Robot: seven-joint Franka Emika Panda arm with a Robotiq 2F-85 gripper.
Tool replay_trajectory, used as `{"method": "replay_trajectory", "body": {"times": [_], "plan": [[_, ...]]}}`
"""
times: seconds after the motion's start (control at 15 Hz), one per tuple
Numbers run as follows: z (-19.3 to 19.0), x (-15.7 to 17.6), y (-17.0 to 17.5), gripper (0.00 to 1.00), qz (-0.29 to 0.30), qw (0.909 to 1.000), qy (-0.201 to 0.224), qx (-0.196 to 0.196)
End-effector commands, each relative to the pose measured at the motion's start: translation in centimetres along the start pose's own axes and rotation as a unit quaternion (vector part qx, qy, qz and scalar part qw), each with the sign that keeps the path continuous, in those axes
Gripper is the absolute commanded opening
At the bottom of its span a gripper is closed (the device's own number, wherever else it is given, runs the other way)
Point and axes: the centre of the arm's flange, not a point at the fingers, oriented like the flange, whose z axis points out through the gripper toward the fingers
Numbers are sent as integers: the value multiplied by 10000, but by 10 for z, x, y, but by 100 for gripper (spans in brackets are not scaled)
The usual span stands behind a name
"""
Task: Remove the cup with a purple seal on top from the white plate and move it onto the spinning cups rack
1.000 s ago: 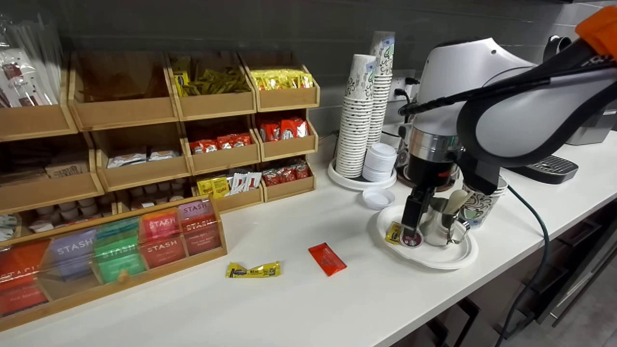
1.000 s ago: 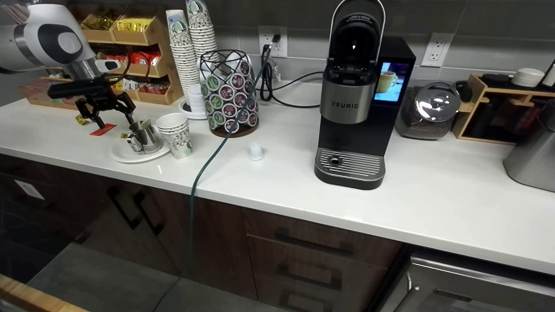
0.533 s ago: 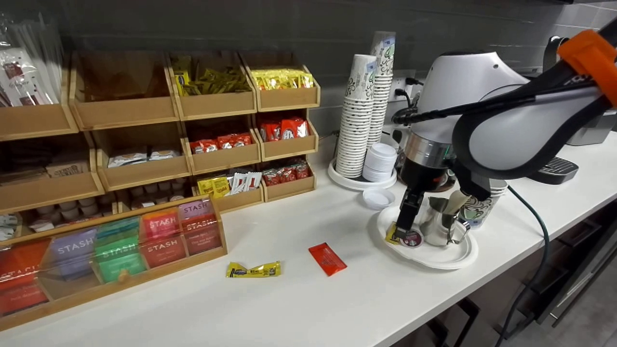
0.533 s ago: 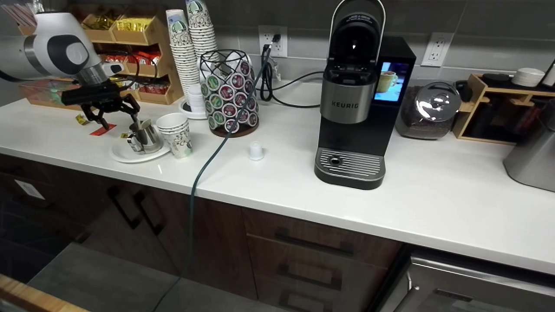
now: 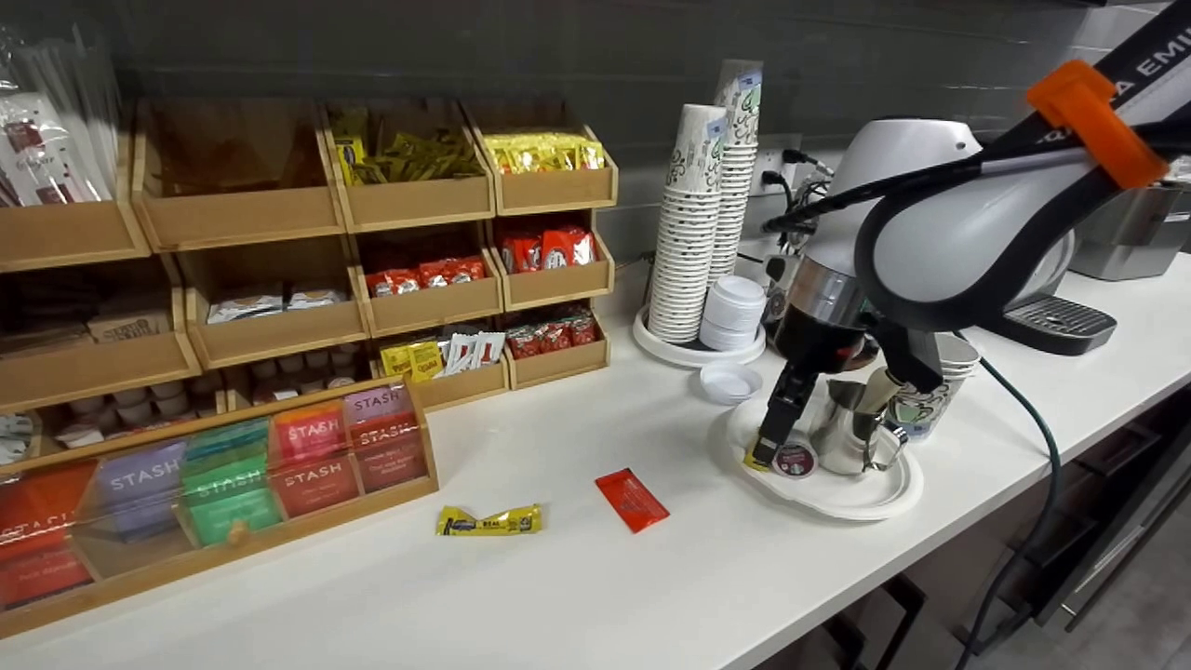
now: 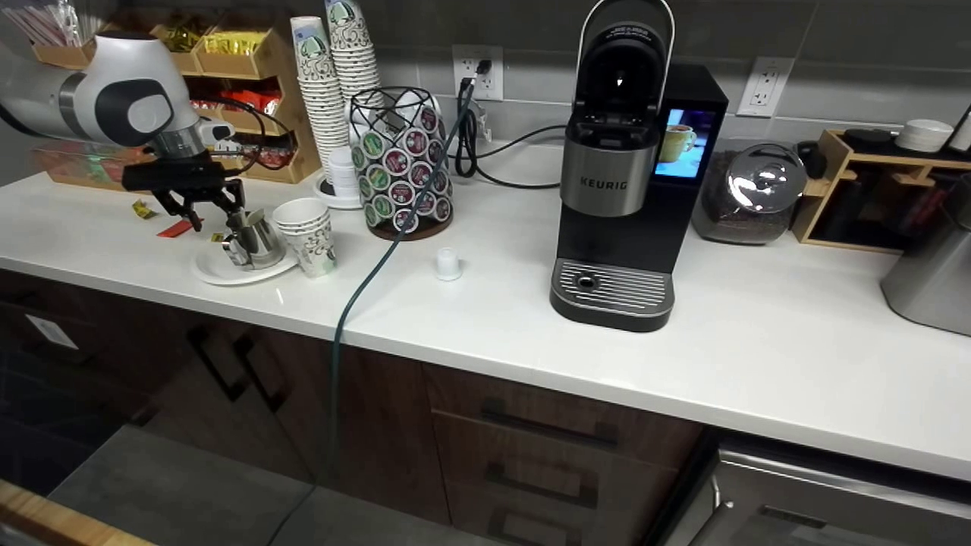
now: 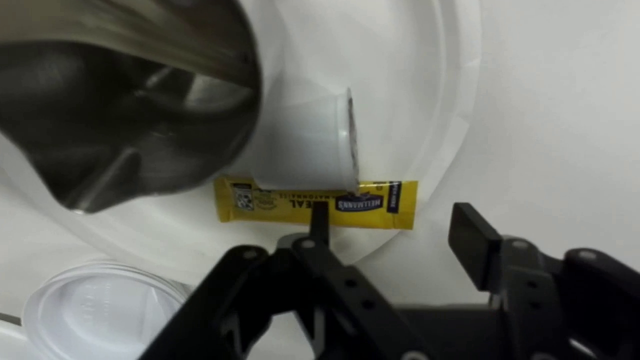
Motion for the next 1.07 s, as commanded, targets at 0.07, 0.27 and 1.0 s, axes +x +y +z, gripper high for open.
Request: {"method": "replay_trajectory", "body": {"times": [0.07,0.27,1.0], "plan": [[-11,-7,3,30,135,9999,-6,-84],[-20,-11,4,33,85,9991,-116,-403],[-18,-19,-8,28,-153,9959,-646,-610]]}}
